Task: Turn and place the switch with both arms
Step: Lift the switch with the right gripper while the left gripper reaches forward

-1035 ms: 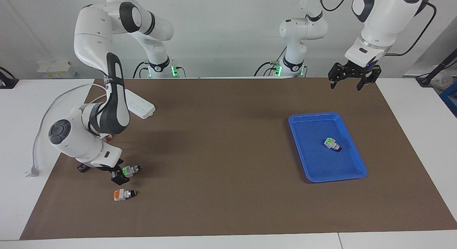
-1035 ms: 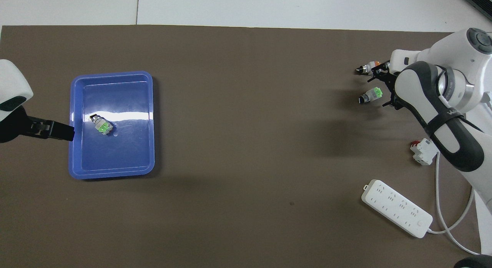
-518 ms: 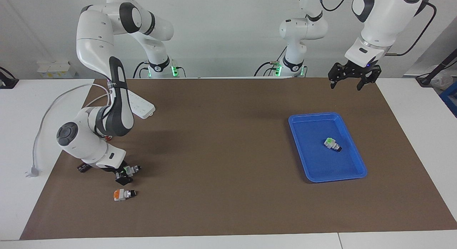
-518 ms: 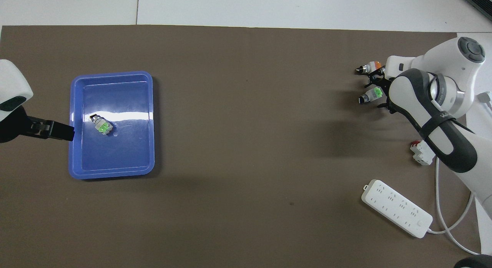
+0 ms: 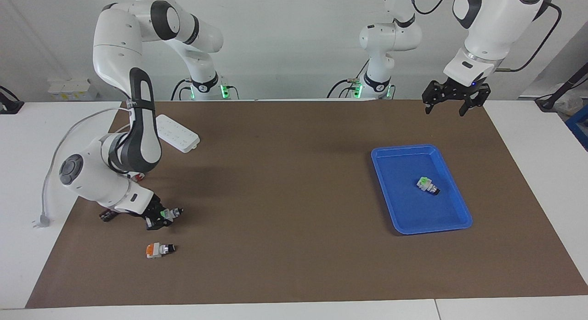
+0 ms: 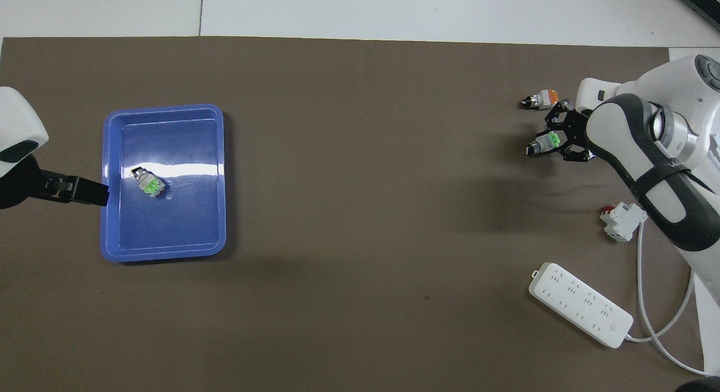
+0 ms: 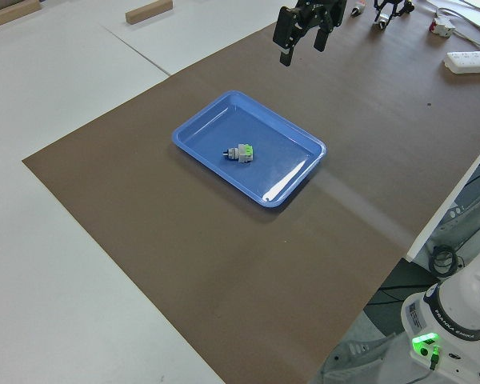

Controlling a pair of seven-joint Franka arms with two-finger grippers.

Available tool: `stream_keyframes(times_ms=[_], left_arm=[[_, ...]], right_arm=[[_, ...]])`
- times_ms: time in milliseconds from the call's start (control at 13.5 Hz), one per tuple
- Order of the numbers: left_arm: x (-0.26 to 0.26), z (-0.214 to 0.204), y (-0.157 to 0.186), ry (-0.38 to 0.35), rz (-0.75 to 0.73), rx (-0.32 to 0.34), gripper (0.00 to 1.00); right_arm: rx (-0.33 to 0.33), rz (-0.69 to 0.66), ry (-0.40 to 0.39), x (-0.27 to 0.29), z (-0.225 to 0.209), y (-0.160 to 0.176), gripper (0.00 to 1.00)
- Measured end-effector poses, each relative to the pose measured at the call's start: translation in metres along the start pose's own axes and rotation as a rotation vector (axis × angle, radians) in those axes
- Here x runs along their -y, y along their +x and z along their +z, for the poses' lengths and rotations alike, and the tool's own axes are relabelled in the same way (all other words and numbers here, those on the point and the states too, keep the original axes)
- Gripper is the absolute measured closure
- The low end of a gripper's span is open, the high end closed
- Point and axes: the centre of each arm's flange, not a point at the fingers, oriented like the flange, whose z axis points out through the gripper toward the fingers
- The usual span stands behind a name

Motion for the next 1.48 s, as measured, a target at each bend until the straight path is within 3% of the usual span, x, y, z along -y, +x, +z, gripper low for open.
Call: stream_keyframes(times_ms=[148,444,740,1109,1405,1479], left_arm=[[0.000,0.000,0.000,0.000,0.000,0.000,0.00],[-0.004,-0.001,0.000,0.001,0.008,-0.001,0.00],[-0.009,-0.001,0.000,-0.008,0.015,-0.002,0.00],[-0.043,0.013,-0.006,-0.216,0.020,0.000,0.07],[-0.100,0.024,-0.011,-0.380,0.053,-0.081,0.11],[-0.113,0.023,-0.012,-0.419,0.061,-0.098,0.15]], right_arm=[[-0.061,-0.001,0.001,0.001,-0.010,0.029,0.58],[-0.122,0.025,-0.008,0.014,-0.037,0.124,0.58],[-0.177,0.066,-0.016,0.029,-0.057,0.192,0.58],[-0.256,0.139,-0.058,0.023,-0.091,0.276,0.58],[-0.303,0.240,-0.075,0.027,-0.117,0.347,0.58],[-0.318,0.251,-0.078,0.028,-0.121,0.355,0.58]])
